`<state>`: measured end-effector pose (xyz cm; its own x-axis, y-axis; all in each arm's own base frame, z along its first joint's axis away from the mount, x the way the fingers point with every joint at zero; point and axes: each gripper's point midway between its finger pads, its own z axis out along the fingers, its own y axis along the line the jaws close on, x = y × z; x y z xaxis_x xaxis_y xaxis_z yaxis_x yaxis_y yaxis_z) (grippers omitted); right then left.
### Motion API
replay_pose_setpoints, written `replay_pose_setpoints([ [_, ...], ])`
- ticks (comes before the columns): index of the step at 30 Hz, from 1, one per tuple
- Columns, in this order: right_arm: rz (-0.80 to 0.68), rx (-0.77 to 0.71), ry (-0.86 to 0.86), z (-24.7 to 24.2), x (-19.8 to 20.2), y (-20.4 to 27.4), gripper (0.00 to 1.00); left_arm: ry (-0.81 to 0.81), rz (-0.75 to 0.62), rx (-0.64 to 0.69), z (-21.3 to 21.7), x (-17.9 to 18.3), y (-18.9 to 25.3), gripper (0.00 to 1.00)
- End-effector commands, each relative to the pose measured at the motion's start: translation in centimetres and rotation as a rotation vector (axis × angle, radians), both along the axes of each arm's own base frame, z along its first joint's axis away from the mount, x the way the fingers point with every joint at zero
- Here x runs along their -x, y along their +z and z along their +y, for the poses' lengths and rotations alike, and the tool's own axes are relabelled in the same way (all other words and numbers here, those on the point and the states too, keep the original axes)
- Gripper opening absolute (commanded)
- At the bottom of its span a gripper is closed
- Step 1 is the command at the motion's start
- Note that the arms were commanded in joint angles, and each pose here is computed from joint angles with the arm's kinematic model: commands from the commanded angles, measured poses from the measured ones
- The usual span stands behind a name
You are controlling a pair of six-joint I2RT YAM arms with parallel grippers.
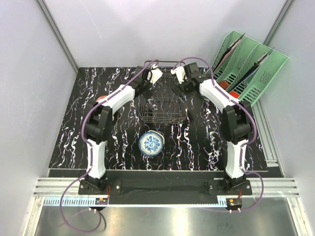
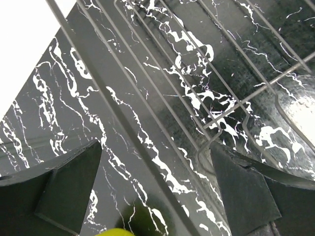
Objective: Load the bowls into the dish rack
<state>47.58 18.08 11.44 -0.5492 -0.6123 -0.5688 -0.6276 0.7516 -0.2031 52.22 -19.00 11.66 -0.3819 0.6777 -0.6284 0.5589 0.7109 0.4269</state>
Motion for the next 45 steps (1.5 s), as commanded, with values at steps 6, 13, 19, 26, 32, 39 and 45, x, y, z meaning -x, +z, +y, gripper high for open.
replay_pose_setpoints([
  [6,-0.098,0.022,-0.061,0.8,-4.3,0.3,1.0,0.018,-0.056,-0.012,-0.5,-2.2,0.8,0.99],
  [13,-0.127,0.046,-0.082,0.7,-5.8,0.1,1.0,0.043,-0.08,-0.04,-0.4,-3.7,0.5,0.99],
  [19,-0.134,0.044,-0.084,0.7,-5.9,0.3,1.0,0.059,-0.115,-0.059,-0.4,-5.2,0.9,0.99],
  [26,-0.152,0.02,-0.071,0.8,-5.1,2.2,1.0,0.098,-0.158,-0.087,0.3,-6.2,1.6,0.99],
  [32,-0.147,0.027,-0.074,0.3,-4.2,2.4,1.0,0.112,-0.168,-0.131,0.6,-7.2,0.7,0.99],
  [39,-0.22,-0.02,-0.069,0.5,-4.1,6.6,1.0,0.15,-0.257,-0.002,0.2,-7.6,4.7,0.99],
  [45,-0.303,-0.048,-0.07,0.3,-3.7,11.3,1.0,0.187,-0.379,0.055,0.8,-7.2,11.5,0.99],
])
